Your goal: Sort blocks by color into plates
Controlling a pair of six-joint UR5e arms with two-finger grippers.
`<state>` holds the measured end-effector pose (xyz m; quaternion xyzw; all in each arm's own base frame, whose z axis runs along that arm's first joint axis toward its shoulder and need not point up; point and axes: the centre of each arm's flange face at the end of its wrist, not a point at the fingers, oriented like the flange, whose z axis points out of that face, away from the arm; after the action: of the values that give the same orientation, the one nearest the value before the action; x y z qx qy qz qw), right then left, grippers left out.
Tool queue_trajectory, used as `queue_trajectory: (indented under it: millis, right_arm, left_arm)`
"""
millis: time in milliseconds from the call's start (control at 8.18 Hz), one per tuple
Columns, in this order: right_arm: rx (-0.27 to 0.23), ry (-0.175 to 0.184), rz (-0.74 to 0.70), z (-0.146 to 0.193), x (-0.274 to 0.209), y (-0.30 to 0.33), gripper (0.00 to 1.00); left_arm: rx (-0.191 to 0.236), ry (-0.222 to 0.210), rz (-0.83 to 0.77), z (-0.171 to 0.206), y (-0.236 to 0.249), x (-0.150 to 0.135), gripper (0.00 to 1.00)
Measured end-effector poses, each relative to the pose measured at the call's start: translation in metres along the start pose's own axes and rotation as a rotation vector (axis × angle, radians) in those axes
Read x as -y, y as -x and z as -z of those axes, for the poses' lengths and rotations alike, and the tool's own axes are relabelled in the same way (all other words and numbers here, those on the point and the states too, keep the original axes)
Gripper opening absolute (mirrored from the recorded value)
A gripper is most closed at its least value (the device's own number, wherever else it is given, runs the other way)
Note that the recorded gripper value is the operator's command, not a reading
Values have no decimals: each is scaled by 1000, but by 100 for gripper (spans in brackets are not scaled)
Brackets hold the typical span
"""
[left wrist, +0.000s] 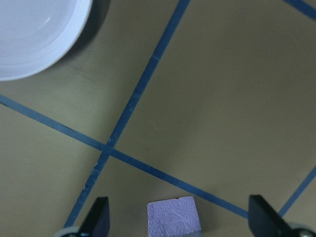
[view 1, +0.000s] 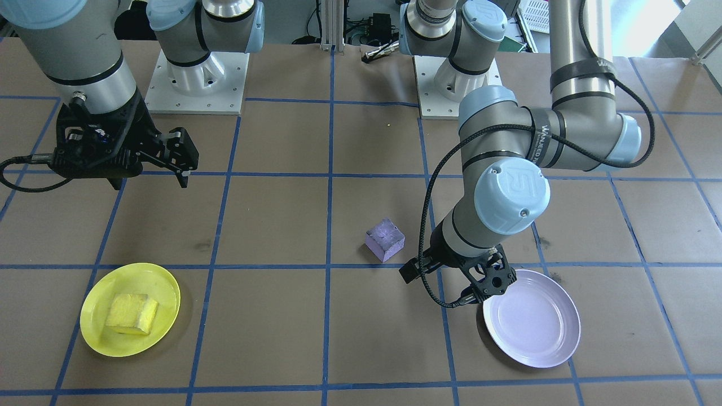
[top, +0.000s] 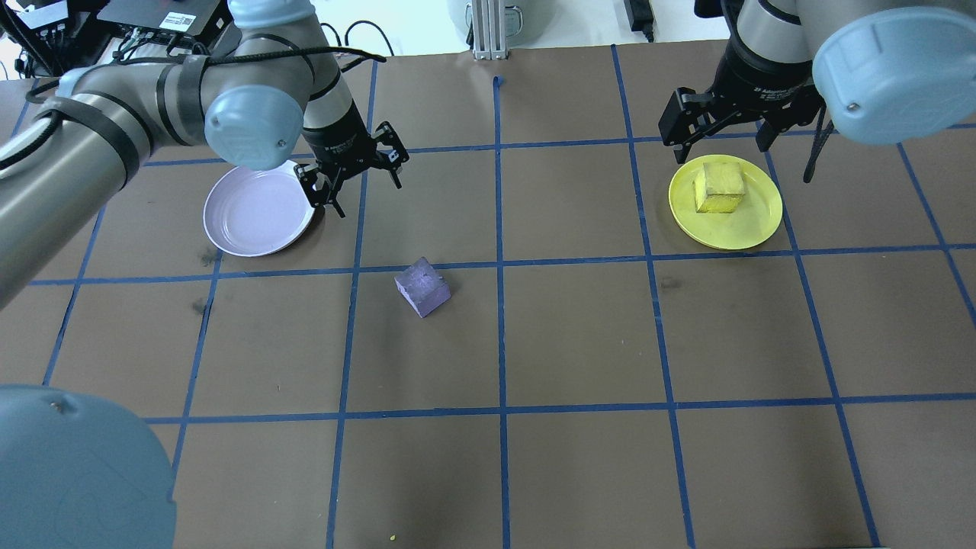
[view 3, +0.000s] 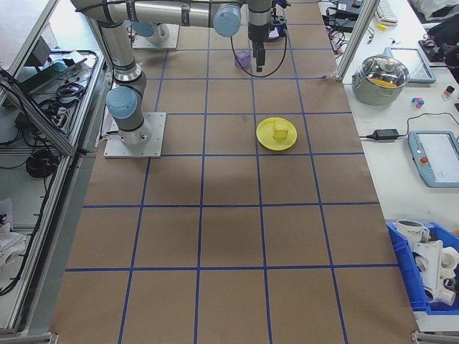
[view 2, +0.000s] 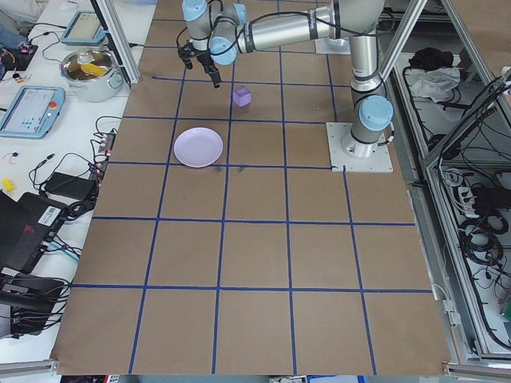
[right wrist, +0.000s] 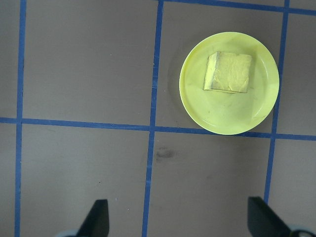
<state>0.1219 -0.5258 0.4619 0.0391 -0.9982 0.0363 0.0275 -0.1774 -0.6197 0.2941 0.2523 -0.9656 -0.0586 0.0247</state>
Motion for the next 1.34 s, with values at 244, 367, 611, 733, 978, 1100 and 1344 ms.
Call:
queue_trajectory:
  millis: [244,367,611,733,978,1100,1344]
  right_arm:
    - [-2,-6,-9,1,0,-1,100]
    - [-2,-10,-7,2,0,-2,100]
    - [0,-24,-5,9,-3,-2,100]
    - [-2,-30,-6,11,-4,-2,100]
    - [-4,-32,-8,13,-5,-2,100]
    - [-4,-29,-9,12,-5,-3,100]
    - [0,-24,-12,10,-6,-2,100]
  left_arm:
    - [2,21,7,-32,5,-12,100]
    - [-13,46,28,-40,7,-19,100]
    - [-21,90,84,-56,5,-28,100]
    - [-19,99,82,-58,3,-37,100]
    - [9,127,67,-73,1,-68,100]
    - [21,137,53,-79,0,-82,100]
    - [35,149,32,-86,1,-94,100]
